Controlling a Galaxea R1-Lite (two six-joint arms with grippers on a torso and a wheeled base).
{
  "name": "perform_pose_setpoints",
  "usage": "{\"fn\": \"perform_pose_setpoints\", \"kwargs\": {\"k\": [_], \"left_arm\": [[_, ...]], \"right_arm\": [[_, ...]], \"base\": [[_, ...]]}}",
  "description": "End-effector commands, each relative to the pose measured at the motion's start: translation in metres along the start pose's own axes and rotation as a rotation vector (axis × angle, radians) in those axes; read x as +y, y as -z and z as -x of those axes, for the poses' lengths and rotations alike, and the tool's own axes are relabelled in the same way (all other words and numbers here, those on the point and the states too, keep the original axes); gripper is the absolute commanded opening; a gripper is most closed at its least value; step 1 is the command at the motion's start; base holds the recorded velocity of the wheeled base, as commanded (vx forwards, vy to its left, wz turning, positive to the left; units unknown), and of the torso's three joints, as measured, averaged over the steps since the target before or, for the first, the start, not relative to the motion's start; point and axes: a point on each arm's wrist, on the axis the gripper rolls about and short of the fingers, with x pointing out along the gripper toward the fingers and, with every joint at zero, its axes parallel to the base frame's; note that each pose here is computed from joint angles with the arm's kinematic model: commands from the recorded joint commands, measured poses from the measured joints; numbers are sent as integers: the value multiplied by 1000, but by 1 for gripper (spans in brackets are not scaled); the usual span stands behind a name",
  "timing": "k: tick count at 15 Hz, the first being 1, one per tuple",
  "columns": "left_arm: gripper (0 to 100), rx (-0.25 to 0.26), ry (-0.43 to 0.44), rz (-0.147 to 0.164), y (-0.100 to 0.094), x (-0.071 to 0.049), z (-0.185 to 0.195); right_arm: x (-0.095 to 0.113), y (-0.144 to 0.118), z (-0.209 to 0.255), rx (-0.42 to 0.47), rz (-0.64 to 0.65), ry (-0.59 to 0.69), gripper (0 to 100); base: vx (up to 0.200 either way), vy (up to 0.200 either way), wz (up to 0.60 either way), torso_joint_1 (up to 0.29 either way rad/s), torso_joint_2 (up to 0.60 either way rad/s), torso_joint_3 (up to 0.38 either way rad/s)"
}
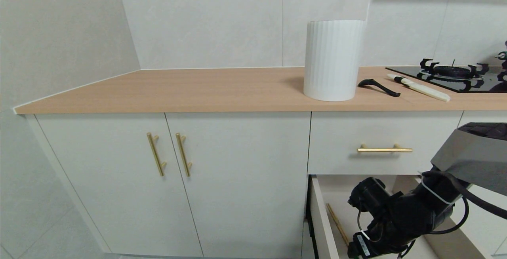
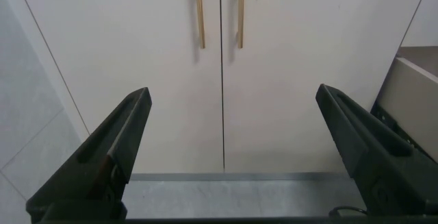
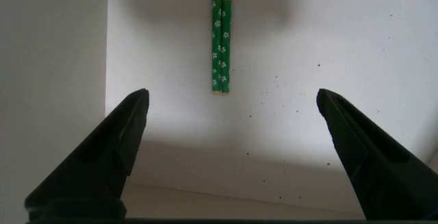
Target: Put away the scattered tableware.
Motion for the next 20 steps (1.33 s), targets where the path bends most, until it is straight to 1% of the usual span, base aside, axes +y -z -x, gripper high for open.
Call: {"fn": "perform_pose_setpoints", "kwargs": {"k": [1,2,3,4,5,6,7,8,9,10,12,20], "left_arm": [[100,-1,0,0,0,0,0],[100,-1,0,0,0,0,0],[100,-1,0,0,0,0,0],[100,-1,0,-2,0,0,0],[100,-1,0,-2,0,0,0],[100,-1,0,0,0,0,0],[100,-1,0,0,0,0,0],[100,-1,0,0,0,0,0],[100,-1,0,0,0,0,0],[100,-1,0,0,0,0,0],[100,-1,0,0,0,0,0],[100,-1,0,0,0,0,0]], "right_arm": [[-2,-8,26,-93,-35,-7,100],[-6,-13,53,-178,-76,-27,100],[-15,-15,80,-259,-105,-46,100],[-19,-15,93,-301,-115,-51,100],[-29,-14,123,-399,-145,-65,100],[-38,-11,146,-477,-166,-75,100],[-46,-7,163,-533,-158,-67,100],[-54,-4,172,-568,-145,-49,100],[-54,-4,172,-568,-145,-49,100],[-70,3,193,-647,-144,-12,100],[-73,6,202,-684,-154,-11,100],[-73,7,202,-682,-135,-11,100]], "base": [[0,0,0,0,0,0],[0,0,0,0,0,0],[0,0,0,0,0,0],[0,0,0,0,0,0],[0,0,0,0,0,0],[0,0,0,0,0,0],[0,0,0,0,0,0],[0,0,0,0,0,0],[0,0,0,0,0,0],[0,0,0,0,0,0],[0,0,0,0,0,0],[0,0,0,4,-15,-10]]}}
